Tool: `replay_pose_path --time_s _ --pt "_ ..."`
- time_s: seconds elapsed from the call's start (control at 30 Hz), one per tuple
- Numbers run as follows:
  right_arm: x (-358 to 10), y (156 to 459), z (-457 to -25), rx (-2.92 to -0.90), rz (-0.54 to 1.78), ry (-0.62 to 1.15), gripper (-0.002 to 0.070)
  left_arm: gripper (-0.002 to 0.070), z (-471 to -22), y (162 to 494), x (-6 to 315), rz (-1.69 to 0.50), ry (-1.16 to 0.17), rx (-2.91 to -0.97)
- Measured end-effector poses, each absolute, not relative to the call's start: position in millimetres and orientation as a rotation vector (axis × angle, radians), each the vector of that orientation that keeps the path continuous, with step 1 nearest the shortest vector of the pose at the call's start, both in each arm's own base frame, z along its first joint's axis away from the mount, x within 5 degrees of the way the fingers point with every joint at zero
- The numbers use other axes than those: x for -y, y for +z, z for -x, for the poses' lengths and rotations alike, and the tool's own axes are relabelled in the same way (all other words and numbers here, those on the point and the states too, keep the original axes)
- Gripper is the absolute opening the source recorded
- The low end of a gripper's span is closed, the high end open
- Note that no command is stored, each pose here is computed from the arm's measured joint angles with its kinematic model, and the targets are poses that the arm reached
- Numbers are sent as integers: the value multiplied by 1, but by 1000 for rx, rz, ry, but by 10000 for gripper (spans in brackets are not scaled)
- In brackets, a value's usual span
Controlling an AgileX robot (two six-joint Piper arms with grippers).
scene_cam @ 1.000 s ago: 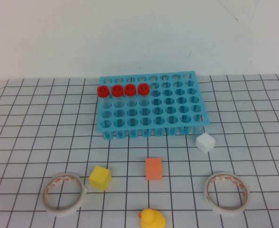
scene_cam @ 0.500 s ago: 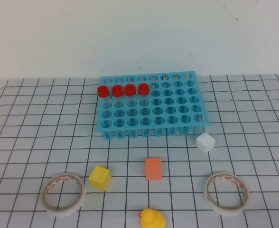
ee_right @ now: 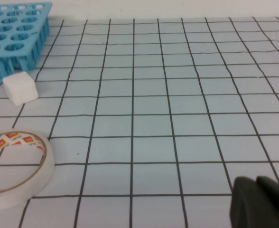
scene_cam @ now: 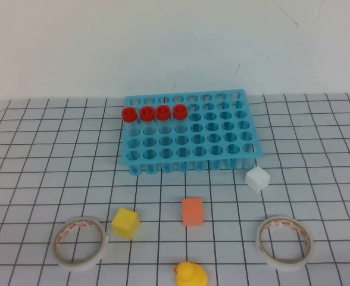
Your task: Place the test tubes
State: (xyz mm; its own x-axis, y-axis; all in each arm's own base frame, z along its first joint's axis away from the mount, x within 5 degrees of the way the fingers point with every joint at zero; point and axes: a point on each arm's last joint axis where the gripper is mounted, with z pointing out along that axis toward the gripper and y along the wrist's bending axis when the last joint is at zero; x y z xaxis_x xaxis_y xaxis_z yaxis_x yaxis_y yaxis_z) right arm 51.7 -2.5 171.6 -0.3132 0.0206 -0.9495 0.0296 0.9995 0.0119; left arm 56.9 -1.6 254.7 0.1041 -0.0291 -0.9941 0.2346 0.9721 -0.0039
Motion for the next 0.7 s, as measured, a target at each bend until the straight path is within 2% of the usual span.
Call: replay_pose_path --time_s 0.33,0.43,0.5,0.7 --pt "3 172 -52 -1890 -35 -11 -1 -2 -57 254 0 -159 -186 -1460" --pt "3 172 -52 -1890 -34 -13 -1 -2 -57 255 2 -143 -227 -1459" --pt "3 172 -52 -1890 -34 -13 -1 -2 -58 250 3 -74 -309 -1466" --pt "3 171 -52 -1891 -33 -14 -1 -1 -60 233 6 -28 -321 -1380"
